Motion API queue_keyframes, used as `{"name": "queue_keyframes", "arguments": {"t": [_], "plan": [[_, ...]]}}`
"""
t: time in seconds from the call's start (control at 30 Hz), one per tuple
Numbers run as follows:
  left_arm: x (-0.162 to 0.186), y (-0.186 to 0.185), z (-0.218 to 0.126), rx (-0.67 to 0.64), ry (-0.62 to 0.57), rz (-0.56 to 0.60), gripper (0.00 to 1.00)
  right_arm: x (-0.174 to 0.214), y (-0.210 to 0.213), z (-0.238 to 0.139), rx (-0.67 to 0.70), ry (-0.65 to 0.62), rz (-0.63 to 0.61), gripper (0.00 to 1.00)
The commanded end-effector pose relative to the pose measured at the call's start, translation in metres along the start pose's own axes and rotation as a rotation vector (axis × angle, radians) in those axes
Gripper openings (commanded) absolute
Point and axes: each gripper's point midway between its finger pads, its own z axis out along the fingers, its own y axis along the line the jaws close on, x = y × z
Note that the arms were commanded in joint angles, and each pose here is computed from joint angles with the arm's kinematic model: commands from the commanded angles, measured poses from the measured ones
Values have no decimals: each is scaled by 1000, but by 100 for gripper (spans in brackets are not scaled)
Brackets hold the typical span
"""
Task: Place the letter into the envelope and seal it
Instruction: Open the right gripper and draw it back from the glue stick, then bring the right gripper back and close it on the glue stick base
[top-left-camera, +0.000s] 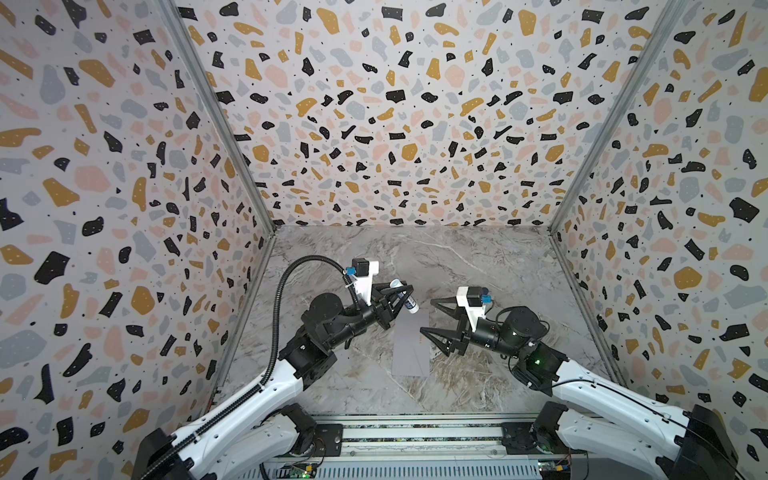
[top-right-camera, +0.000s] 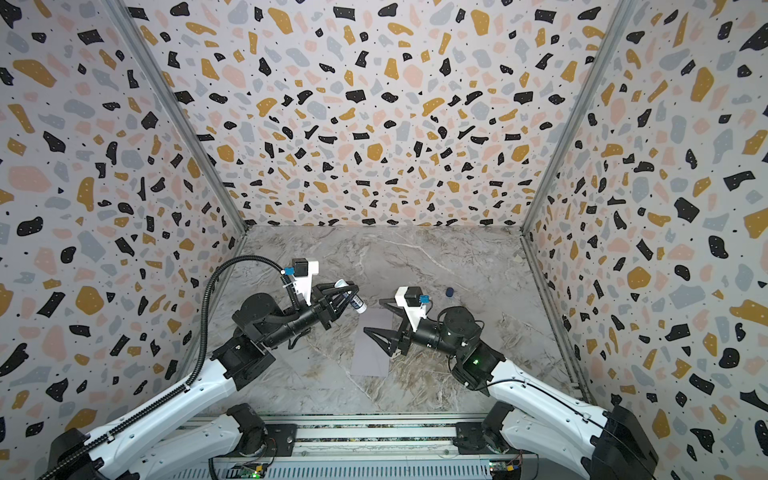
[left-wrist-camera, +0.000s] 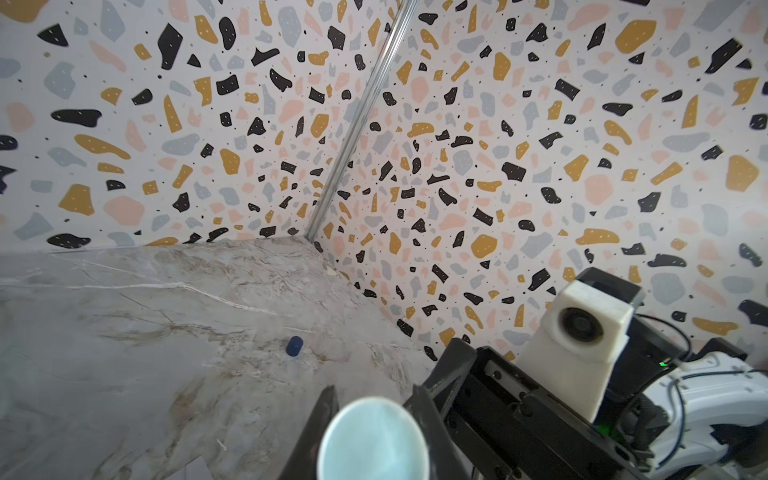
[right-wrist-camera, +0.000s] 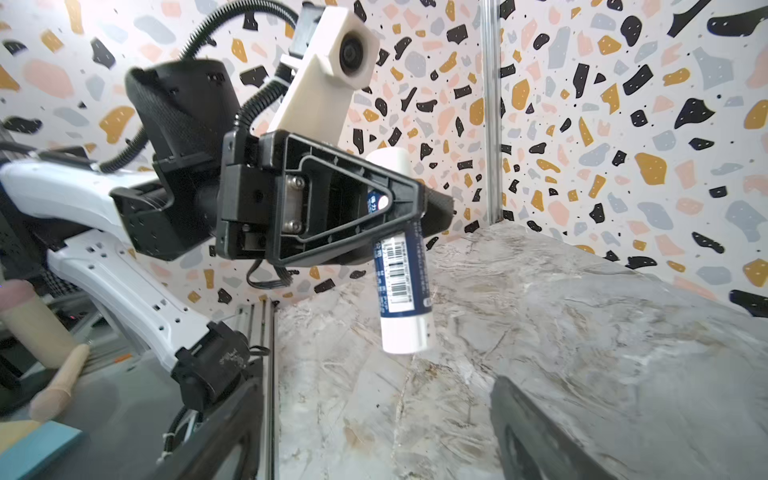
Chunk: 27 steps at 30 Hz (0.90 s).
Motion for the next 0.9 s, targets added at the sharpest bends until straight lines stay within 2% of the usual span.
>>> {"name": "queue_keyframes", "arguments": {"t": [0.0,0.33,0.87], "plan": [[-26,-29,-2,133,-76,-43,0,-18,13,1,-88,-73,74,82],[-25,-34,-4,165,-74,-40,0,-28,11,9,-186,-129,196,70],[-25,-34,-4,163,-76,-35,0,-30,9,16,-214,-144,221,48]]}}
